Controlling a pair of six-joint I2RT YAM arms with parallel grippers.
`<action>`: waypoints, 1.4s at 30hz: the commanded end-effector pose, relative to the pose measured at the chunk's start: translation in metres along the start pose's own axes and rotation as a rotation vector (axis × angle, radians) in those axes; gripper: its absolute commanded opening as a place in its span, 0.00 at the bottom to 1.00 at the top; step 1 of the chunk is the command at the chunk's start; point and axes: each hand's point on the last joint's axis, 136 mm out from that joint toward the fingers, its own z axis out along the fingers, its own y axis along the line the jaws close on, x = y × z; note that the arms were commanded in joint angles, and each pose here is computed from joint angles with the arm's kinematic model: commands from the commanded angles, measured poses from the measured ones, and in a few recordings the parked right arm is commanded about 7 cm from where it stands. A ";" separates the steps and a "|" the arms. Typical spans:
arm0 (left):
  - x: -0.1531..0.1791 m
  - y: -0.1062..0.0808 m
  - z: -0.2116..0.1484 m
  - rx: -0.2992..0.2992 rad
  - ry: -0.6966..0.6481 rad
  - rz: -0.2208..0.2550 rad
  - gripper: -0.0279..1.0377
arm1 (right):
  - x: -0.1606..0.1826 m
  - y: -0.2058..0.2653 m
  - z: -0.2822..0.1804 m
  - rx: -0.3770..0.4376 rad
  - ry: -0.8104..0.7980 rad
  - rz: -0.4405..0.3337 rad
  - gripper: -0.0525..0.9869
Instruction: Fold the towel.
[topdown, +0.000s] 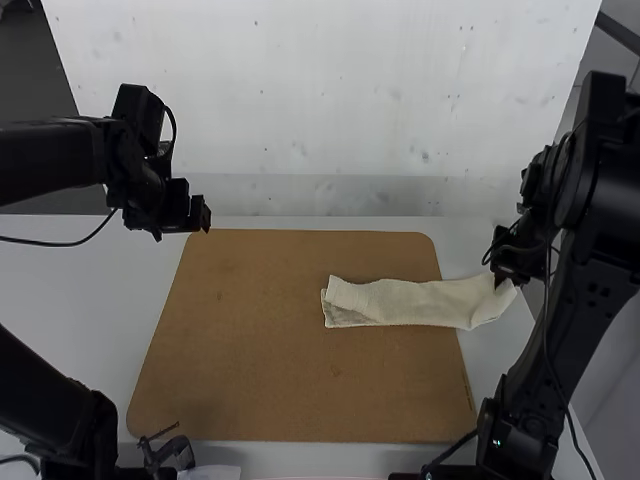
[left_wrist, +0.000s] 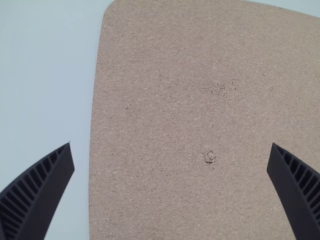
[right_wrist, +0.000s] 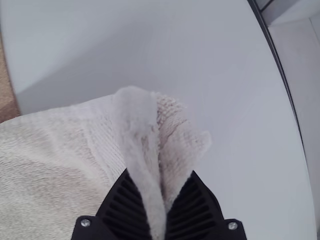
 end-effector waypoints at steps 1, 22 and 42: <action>-0.002 0.001 -0.005 0.011 -0.022 0.004 0.97 | -0.013 0.050 -0.027 -0.035 -0.075 -0.092 0.07; 0.005 0.008 -0.008 0.002 -0.030 -0.009 0.97 | 0.059 0.284 -0.036 -0.122 -0.044 -0.406 0.07; 0.010 0.010 -0.002 0.017 -0.032 -0.002 0.97 | 0.106 0.349 -0.020 -0.104 0.010 -0.528 0.07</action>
